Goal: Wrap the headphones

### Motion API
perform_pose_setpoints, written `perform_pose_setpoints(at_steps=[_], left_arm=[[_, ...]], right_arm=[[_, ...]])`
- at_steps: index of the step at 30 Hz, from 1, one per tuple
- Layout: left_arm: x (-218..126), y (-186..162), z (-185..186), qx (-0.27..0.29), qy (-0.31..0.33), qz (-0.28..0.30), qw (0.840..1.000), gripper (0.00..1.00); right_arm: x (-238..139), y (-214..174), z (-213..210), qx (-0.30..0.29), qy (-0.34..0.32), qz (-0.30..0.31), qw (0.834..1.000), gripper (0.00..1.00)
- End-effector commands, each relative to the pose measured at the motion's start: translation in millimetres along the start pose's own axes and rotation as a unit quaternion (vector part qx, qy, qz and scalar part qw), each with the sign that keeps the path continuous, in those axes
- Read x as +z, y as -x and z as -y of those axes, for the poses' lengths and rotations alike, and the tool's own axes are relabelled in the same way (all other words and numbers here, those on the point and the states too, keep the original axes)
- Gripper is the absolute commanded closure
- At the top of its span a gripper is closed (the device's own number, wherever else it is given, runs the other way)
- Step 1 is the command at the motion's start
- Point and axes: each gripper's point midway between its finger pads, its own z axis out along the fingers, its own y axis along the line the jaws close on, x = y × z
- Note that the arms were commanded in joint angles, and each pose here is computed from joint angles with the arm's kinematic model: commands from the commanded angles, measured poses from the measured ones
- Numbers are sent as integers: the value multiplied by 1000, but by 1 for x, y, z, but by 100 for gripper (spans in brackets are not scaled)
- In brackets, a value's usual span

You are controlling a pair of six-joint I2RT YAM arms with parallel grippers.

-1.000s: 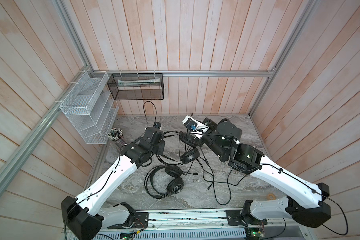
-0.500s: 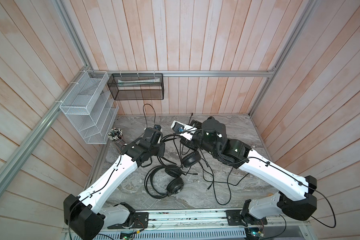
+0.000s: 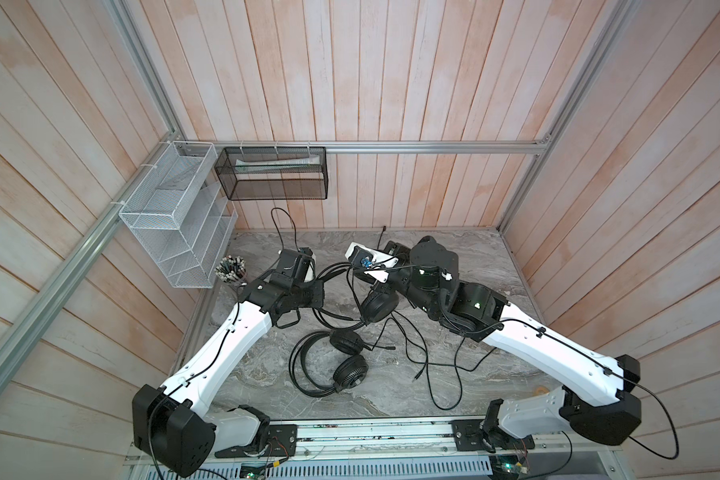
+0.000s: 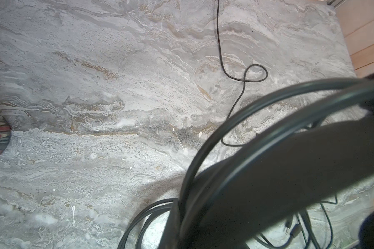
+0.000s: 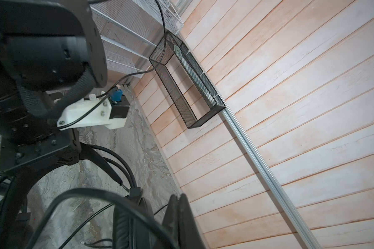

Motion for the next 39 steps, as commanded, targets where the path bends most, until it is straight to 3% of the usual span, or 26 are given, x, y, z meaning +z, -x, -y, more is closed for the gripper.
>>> perform_pose_setpoints(at_steps=[1, 15, 20, 29, 39], left_arm=[[-5, 10, 18, 23, -11, 22, 999, 100], [25, -9, 27, 10, -5, -17, 1000, 100], [27, -7, 17, -18, -1, -18, 1000, 100], [25, 5, 15, -86, -62, -20, 994, 100], [28, -6, 29, -49, -56, -29, 997, 100]], right_arm=[[6, 11, 19, 11, -24, 11, 1000, 100], [40, 13, 18, 32, -35, -21, 999, 100], [31, 22, 4, 29, -22, -14, 999, 100], [12, 24, 5, 38, -32, -1, 999, 100], [32, 10, 22, 43, -47, -11, 998, 100]])
